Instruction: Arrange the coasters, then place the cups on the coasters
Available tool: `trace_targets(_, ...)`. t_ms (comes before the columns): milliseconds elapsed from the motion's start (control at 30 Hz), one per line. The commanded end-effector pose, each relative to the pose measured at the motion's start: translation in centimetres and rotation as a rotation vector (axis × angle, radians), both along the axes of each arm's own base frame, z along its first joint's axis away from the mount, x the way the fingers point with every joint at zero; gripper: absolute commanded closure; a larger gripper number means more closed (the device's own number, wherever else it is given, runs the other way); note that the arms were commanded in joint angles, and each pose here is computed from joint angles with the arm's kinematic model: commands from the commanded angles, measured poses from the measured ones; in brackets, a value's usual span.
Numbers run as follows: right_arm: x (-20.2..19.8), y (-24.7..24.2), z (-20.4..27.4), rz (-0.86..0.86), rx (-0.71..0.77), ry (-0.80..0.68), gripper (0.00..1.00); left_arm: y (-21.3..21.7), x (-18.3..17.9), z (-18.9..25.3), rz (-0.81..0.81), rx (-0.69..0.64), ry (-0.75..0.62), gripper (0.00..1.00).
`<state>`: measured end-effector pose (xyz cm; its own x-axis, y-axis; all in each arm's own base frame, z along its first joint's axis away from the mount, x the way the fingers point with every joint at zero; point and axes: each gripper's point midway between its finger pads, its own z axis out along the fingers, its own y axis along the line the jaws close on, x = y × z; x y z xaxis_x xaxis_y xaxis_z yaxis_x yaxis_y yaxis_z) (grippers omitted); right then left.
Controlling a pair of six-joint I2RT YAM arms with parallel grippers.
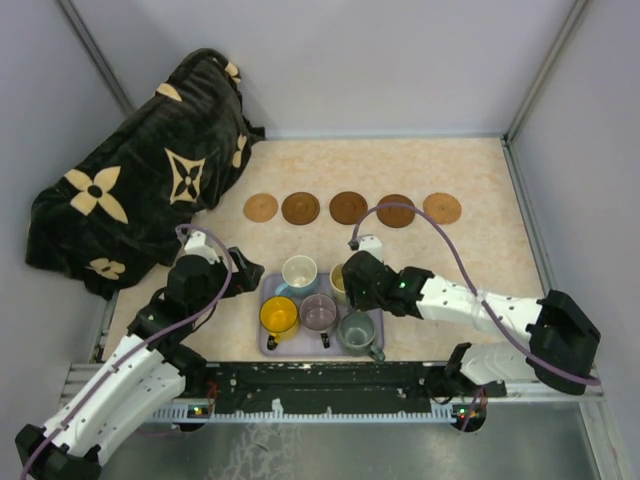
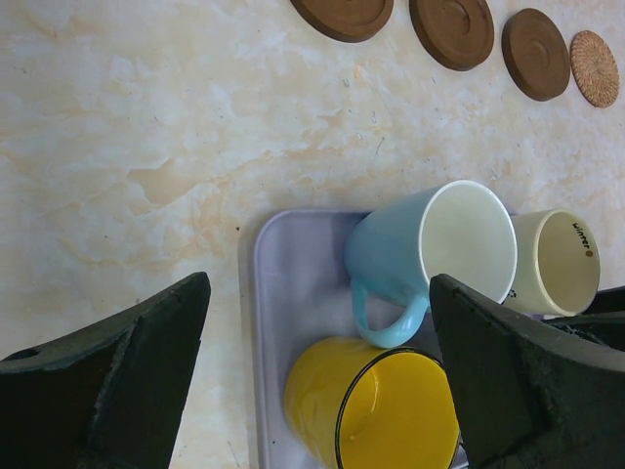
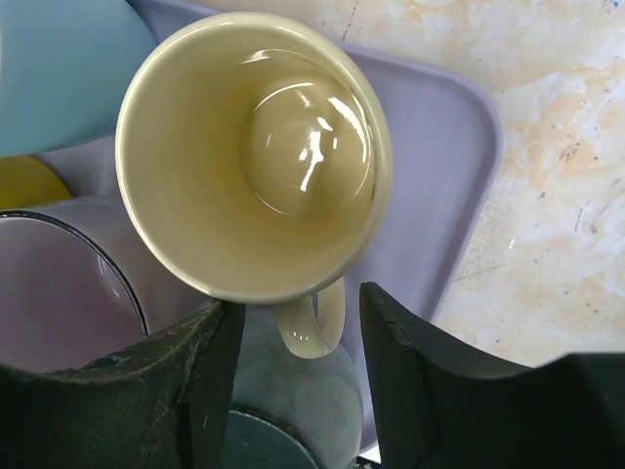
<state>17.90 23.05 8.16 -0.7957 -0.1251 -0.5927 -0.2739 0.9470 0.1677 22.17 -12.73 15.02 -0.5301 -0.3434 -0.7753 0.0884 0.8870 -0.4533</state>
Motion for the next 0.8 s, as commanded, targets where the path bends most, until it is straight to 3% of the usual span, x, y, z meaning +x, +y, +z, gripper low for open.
trace_targets(0, 0.7, 1.2, 0.2, 0.015, 0.021, -0.033, 0.5, 0.1, 0.0, 0.7, 0.015, -0.014, -0.018, 0.0)
trace_targets(367, 1.0, 0.8, -1.4, -0.004, -0.042, -0.023, 0.6, 0.5, -0.1, 1.0, 0.031, -0.012, -0.027, 0.0)
trace_targets(500, 1.3, 0.7, -1.4, -0.016, -0.047, -0.031, 0.78, 0.6, -0.1, 1.0, 0.033, -0.013, -0.026, 0.0)
trace_targets(567, 1.4, 0.6, -1.3, -0.023, -0.049, -0.036, 0.96, 0.6, -0.1, 1.0, 0.034, -0.013, -0.026, 0.0)
trace_targets(600, 1.5, 0.6, -1.3, -0.028, -0.05, -0.04, 1.0, 0.6, -0.1, 1.0, 0.035, -0.013, -0.027, 0.0)
trace_targets(767, 2.4, 0.2, -0.2, -0.043, -0.073, -0.086, 1.0, 0.9, -0.1, 1.2, 0.044, -0.011, -0.038, 0.0)
